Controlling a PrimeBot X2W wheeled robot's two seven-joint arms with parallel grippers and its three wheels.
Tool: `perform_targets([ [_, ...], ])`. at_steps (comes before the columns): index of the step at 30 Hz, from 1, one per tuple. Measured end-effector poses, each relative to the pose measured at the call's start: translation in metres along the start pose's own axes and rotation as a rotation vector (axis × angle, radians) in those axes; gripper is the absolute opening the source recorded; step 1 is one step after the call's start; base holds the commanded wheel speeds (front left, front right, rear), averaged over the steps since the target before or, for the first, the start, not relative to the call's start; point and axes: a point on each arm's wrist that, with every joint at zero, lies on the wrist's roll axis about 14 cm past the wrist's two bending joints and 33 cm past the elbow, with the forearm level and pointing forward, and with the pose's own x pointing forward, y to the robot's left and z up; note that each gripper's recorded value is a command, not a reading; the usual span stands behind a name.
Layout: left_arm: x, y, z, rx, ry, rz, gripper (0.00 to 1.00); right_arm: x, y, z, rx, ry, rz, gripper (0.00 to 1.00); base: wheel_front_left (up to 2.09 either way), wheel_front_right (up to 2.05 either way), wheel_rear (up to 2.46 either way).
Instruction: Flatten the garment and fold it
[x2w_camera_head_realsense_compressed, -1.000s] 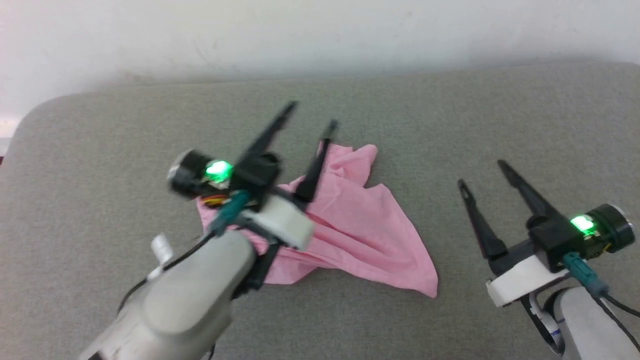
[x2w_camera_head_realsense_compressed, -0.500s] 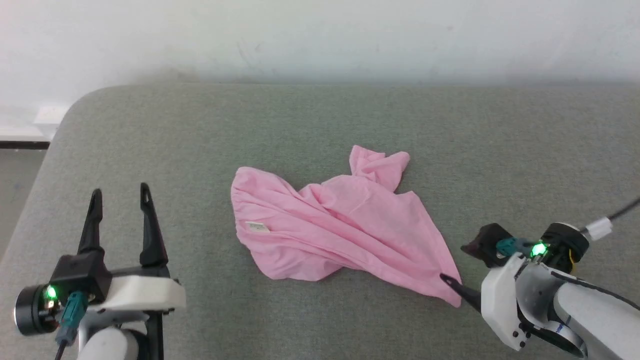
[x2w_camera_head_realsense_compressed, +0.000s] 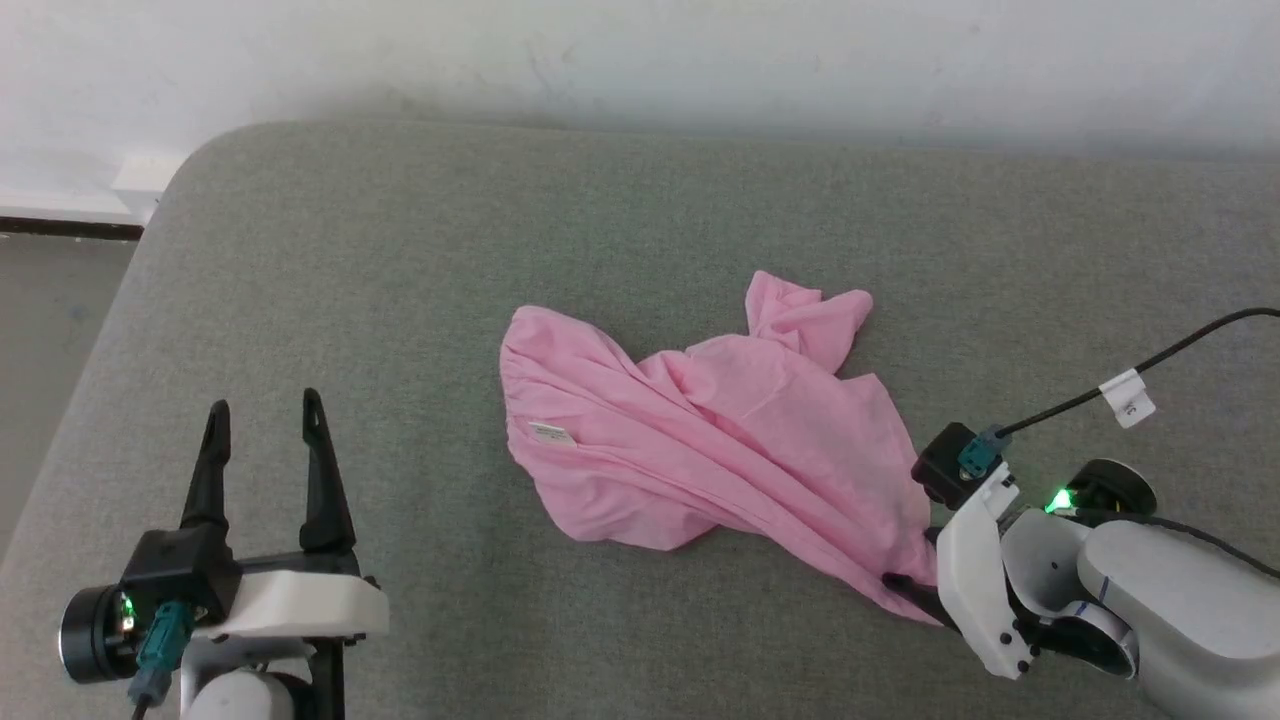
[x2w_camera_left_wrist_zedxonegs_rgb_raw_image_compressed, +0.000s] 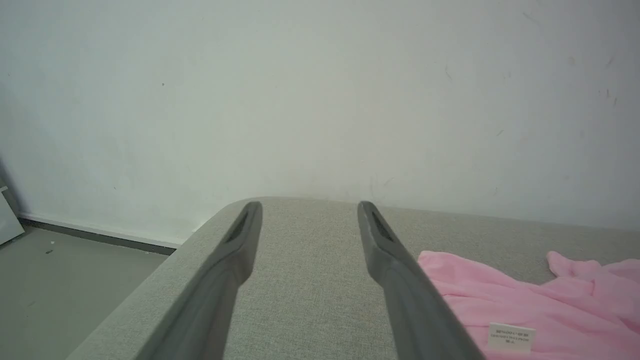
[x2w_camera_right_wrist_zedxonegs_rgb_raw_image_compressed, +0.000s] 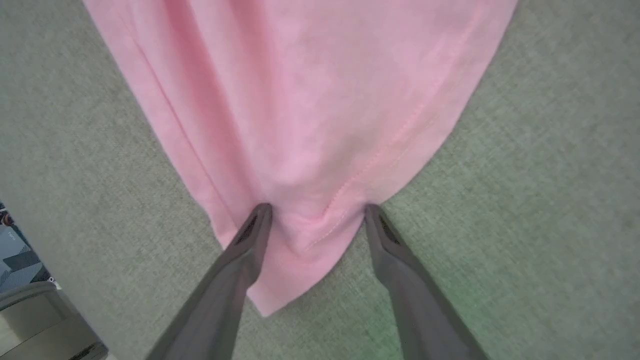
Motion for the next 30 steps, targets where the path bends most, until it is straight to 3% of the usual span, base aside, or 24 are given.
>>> perform_targets([
  [1,0.001,0.001,-0.001,0.004,0.001,0.0,1.0,0.001,0.0,-0.001,0.002,0.003,0.003,1.0,0.0,0.0,0.0],
  [2,0.003,0.001,-0.001,0.01,0.0,-0.001,1.0,0.002,0.0,0.0,0.01,-0.005,0.006,0.32,0.0,0.0,0.0],
  [3,0.004,0.001,-0.002,0.016,0.001,-0.007,1.0,0.002,0.0,0.001,0.017,-0.021,0.007,0.0,0.0,0.0,0.0],
  [11,0.024,-0.013,0.015,0.071,-0.065,-0.125,1.0,-0.019,-0.015,0.025,0.009,-0.284,-0.067,0.0,0.0,0.0,0.0],
  [19,0.038,-0.024,0.042,0.081,-0.148,-0.182,1.0,-0.093,-0.058,0.054,0.074,-0.623,-0.231,0.0,0.0,0.0,0.0],
  [22,0.038,-0.032,0.042,0.069,-0.149,-0.2,1.0,-0.109,-0.073,0.026,0.12,-0.611,-0.303,0.0,0.0,0.0,0.0],
  [24,0.037,-0.035,0.039,0.06,-0.141,-0.205,1.0,-0.103,-0.071,-0.008,0.159,-0.532,-0.318,0.0,0.0,0.0,0.0],
  [28,0.034,-0.036,0.031,0.052,-0.116,-0.207,1.0,-0.078,-0.046,-0.079,0.244,-0.338,-0.293,0.0,0.0,0.0,0.0],
  [30,0.033,-0.035,0.028,0.057,-0.107,-0.209,1.0,-0.068,-0.032,-0.097,0.296,-0.3,-0.272,0.0,0.0,0.0,0.0],
])
